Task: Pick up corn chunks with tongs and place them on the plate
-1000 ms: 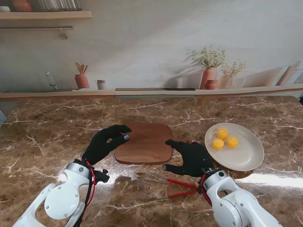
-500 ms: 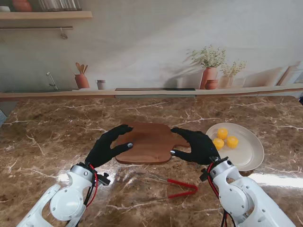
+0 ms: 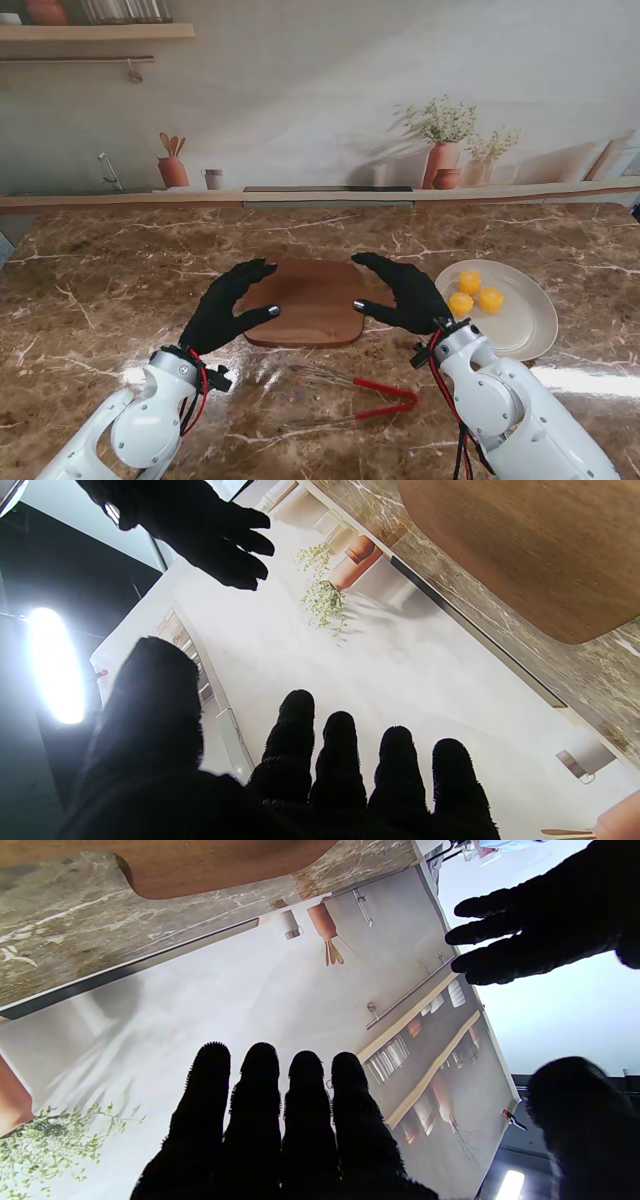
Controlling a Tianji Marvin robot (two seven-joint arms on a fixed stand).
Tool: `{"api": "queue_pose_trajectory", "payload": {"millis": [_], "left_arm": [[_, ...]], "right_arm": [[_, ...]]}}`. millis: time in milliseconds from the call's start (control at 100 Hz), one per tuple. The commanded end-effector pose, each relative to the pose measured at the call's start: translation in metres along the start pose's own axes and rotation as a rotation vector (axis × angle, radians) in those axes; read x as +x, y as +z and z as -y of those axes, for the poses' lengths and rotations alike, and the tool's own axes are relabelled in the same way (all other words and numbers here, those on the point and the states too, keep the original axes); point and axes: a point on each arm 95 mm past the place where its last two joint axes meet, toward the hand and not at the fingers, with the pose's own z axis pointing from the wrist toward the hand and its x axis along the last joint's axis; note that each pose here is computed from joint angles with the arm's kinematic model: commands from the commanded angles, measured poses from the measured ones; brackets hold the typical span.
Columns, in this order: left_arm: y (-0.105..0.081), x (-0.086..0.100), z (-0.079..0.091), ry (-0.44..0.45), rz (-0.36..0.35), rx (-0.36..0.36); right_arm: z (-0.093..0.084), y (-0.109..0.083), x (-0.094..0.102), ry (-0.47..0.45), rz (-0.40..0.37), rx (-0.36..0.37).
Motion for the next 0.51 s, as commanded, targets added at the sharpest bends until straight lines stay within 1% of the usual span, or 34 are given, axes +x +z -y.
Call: {"api": "queue_pose_trajectory", "payload": {"millis": [0,210,500], "left_arm": [[-0.0035,-0.0001,-0.0018,0.002,0.006,0.006],[-0.0056,-0.0006,0.0001,-0.015,0.013,0.010],[-0.0082,0.0005,0.0006,-0.015,0.014,0.004]], "right_arm": [[0.0033,0.0022,0.0019,0.008,0.003,0.007],[0.0066,0.0058,0.0032,0.008,0.001,0.007],[0.0119,0.0040,0.0057,0.000,0.004,0.016]]}}
